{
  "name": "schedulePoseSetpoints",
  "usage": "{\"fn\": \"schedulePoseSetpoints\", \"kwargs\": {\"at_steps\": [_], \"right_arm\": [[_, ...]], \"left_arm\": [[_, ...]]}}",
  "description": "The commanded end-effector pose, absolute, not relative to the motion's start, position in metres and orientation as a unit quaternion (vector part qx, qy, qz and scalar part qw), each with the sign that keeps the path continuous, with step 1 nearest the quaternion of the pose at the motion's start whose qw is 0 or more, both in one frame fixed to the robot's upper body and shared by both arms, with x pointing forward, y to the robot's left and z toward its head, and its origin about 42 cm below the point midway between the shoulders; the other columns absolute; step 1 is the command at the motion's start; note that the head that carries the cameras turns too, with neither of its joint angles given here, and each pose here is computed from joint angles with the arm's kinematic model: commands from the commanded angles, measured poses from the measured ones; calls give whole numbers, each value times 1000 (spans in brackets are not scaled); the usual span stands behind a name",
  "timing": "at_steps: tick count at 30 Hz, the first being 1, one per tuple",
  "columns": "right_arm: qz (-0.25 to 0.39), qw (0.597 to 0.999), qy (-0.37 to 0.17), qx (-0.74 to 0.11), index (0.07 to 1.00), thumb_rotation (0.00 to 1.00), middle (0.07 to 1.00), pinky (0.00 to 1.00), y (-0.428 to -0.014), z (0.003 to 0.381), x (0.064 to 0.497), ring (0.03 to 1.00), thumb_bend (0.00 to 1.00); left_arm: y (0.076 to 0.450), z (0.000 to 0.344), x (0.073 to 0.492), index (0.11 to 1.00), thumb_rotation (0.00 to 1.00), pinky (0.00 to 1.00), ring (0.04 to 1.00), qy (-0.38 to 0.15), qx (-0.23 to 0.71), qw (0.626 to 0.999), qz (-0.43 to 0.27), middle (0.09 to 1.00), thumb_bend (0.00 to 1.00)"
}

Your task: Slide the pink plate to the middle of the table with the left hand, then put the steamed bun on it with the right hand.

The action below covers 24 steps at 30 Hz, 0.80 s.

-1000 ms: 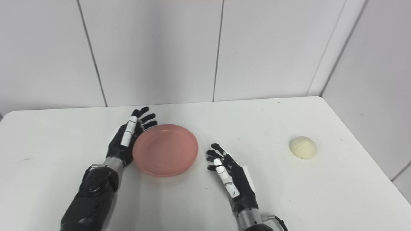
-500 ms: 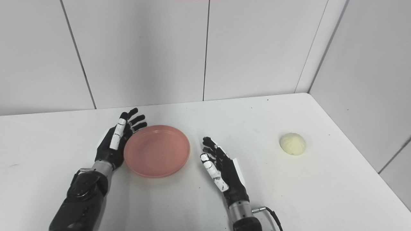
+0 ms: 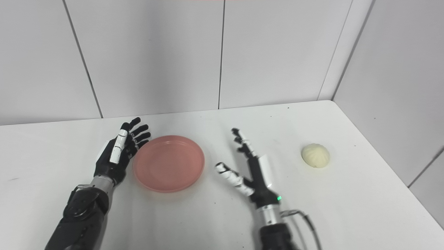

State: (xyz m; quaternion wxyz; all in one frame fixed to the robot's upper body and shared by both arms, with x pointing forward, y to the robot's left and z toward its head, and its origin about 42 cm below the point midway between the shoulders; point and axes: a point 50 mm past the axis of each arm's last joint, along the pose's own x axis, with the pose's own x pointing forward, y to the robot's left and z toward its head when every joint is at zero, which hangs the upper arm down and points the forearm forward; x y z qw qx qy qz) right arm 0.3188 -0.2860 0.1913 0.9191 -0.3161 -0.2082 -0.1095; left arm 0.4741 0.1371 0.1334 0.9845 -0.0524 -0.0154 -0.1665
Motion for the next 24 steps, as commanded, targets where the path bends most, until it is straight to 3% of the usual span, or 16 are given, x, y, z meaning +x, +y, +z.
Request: {"fn": "schedulePoseSetpoints", "kwargs": {"at_steps": [1,6,9,15,19,24], "right_arm": [[-136,899,-251,-331,907,855,850,748,-289,248,321,821,843],[-169,872,-213,-407,878,754,812,662,-326,308,312,760,922],[-201,845,-201,-453,853,742,799,661,-351,332,311,750,977],[-256,801,-173,-512,865,665,839,625,-400,370,310,769,993],[-272,790,-151,-528,842,599,825,589,-416,384,310,733,994],[-263,773,-96,-569,839,573,864,671,-429,392,314,818,1000]], "left_arm": [[138,116,467,883,895,817,827,29,-61,984,-162,848,656],[139,115,467,882,900,816,829,28,-59,984,-163,850,650],[140,113,467,869,886,802,824,31,-56,985,-163,844,674],[140,112,467,878,882,805,829,33,-54,984,-168,851,682],[140,112,467,888,882,809,831,34,-53,983,-171,857,685],[139,110,468,887,861,793,819,36,-54,983,-170,847,722]]}}
